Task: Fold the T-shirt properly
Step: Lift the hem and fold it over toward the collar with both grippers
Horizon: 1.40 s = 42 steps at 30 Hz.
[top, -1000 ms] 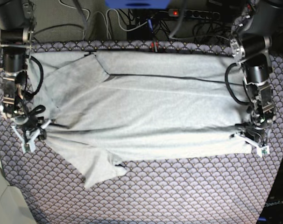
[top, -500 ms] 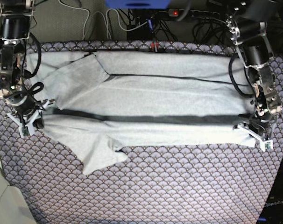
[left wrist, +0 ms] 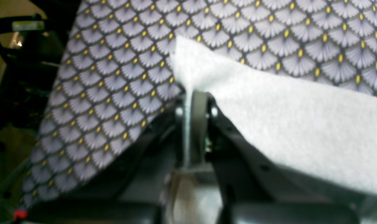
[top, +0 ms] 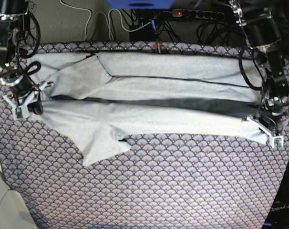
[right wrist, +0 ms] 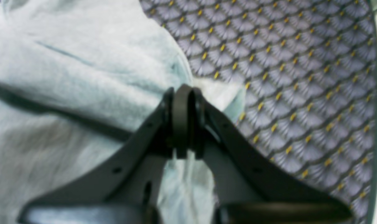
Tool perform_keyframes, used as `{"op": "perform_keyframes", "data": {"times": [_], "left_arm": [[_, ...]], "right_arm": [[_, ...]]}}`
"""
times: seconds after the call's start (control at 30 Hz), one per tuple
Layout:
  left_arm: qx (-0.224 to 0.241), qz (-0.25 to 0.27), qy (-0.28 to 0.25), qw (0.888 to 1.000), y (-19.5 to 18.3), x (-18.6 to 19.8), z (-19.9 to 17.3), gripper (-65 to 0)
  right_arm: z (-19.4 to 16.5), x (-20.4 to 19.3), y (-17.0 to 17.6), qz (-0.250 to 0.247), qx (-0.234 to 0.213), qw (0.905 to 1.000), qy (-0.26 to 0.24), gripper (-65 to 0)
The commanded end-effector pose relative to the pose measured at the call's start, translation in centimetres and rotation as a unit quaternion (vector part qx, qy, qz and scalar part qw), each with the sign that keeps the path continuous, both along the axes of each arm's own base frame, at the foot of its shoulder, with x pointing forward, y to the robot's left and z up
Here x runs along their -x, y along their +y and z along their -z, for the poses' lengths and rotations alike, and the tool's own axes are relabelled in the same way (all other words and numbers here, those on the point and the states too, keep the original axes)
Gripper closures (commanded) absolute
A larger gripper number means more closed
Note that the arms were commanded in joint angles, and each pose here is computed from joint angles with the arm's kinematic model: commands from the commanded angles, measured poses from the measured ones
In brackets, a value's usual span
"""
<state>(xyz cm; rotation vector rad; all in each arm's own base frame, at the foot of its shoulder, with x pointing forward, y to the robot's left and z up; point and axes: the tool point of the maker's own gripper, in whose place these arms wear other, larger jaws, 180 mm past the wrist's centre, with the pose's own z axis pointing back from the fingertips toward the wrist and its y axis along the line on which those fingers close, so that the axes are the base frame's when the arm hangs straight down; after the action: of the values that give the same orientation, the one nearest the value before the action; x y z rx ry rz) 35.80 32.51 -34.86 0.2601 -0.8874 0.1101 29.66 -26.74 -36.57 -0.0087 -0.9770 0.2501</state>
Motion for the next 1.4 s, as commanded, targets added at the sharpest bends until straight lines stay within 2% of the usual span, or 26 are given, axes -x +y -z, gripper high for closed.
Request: {"op": "perform_keyframes", "data": {"times": [0.0,0.2,0.33,0.5,0.93,1.37], "left_arm": [[-0.017,-0.002,-0.032,0.999,0.8,-0.7,-2.2,-0.4],[-0.025,-0.028,-0.019,0.999,2.6,2.4,-2.0,-0.4],[0.007,-0.042,-0.017,0.999,3.0,4.1,-1.8,-0.4],[0.028,-0.047,-0.007,0.998,3.1,4.8,-0.9,-0.4],[0.027,-0.049,0.033,0.998,3.2,7.7,1.5,-0.4],[0.029,-0.050,0.047,0.997,3.1,8.5,2.4,-0.5]], "right_arm": [[-1.9,-0.5,-0.7,0.002,0.005,0.9995,-0.030,0.0],[-2.9,0.8,-0.6,-0.003,0.014,0.9992,-0.037,0.0],[-3.1,1.8,-0.8,-0.003,0.020,0.9992,-0.034,0.0],[-1.9,3.3,0.9,-0.055,0.011,0.9984,-0.008,0.0],[0.1,6.8,0.6,-0.043,0.005,0.9986,0.031,0.0],[1.0,9.0,-0.1,-0.048,0.009,0.9970,0.061,0.0]]}}
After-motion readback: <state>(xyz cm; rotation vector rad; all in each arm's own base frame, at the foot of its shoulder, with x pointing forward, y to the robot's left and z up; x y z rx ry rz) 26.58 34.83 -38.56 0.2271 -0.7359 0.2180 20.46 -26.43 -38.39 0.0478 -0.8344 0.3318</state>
